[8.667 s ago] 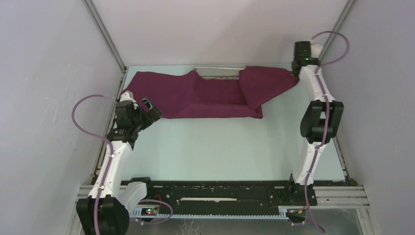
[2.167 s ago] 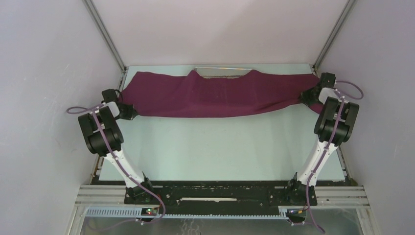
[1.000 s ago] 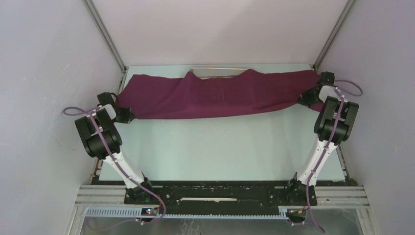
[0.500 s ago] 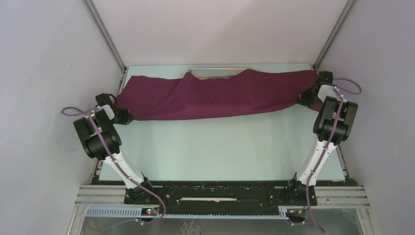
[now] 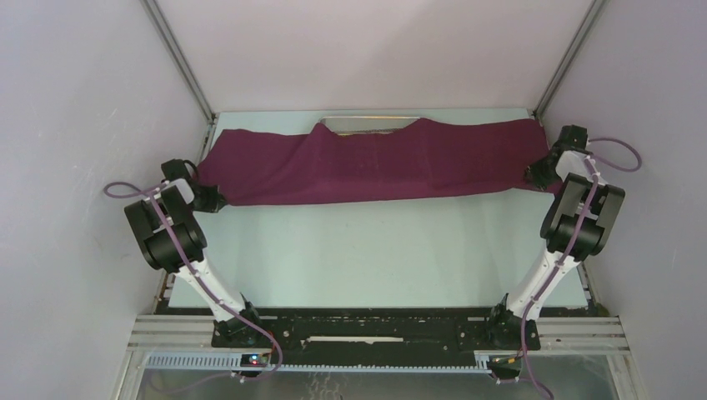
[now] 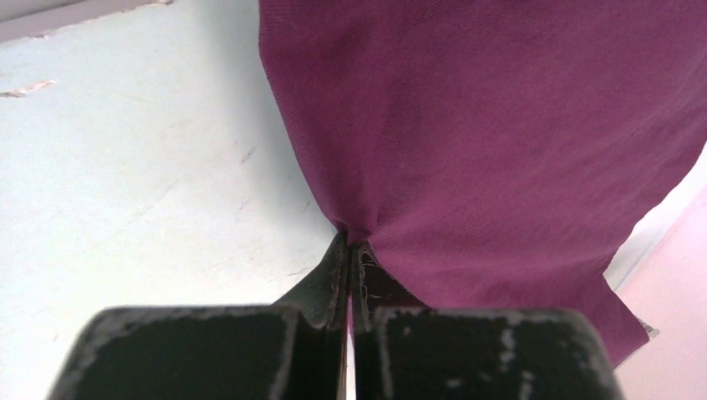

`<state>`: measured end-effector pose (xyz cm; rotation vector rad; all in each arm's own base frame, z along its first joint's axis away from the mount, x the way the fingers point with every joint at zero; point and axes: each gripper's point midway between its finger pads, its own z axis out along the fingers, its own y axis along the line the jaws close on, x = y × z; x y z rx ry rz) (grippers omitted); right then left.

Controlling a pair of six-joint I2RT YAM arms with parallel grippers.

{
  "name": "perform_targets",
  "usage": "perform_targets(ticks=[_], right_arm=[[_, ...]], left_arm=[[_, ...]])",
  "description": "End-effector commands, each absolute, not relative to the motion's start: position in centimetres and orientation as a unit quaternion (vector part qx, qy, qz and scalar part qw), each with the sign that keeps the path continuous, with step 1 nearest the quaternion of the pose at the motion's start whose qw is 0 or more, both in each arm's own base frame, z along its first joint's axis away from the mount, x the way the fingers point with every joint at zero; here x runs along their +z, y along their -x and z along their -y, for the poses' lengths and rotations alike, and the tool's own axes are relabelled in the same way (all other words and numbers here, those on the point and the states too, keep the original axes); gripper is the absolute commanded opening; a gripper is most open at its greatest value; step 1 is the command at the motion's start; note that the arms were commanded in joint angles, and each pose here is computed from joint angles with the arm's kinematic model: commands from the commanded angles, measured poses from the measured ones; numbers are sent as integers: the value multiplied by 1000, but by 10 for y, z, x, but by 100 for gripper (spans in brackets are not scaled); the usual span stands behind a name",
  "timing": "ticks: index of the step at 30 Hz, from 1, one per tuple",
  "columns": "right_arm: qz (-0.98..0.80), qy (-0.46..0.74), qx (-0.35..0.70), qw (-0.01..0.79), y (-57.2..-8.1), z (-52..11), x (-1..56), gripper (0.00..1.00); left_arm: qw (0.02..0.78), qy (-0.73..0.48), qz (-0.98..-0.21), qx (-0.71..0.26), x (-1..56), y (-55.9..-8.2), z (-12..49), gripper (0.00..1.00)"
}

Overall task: Open and lay out the surgical kit
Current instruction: Open the surgical kit at the center of the board.

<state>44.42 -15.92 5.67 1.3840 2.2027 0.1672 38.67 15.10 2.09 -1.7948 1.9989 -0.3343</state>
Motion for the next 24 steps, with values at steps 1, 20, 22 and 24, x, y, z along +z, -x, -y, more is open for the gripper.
perform_targets(ticks=[1, 20, 22, 24], right_arm=[[-796, -522, 20, 307, -432, 183, 83, 34], [-832, -405, 33, 379, -446, 121, 146, 67], [-843, -375, 35, 384, -454, 106, 152, 71], [-852, -344, 52, 391, -465, 89, 154, 73]], left_arm=[[310, 664, -680, -19, 55, -381, -236, 0], [353, 613, -707, 0, 101, -397, -232, 39], [366, 603, -709, 4, 113, -400, -228, 55], [379, 593, -710, 3, 125, -403, -223, 66]])
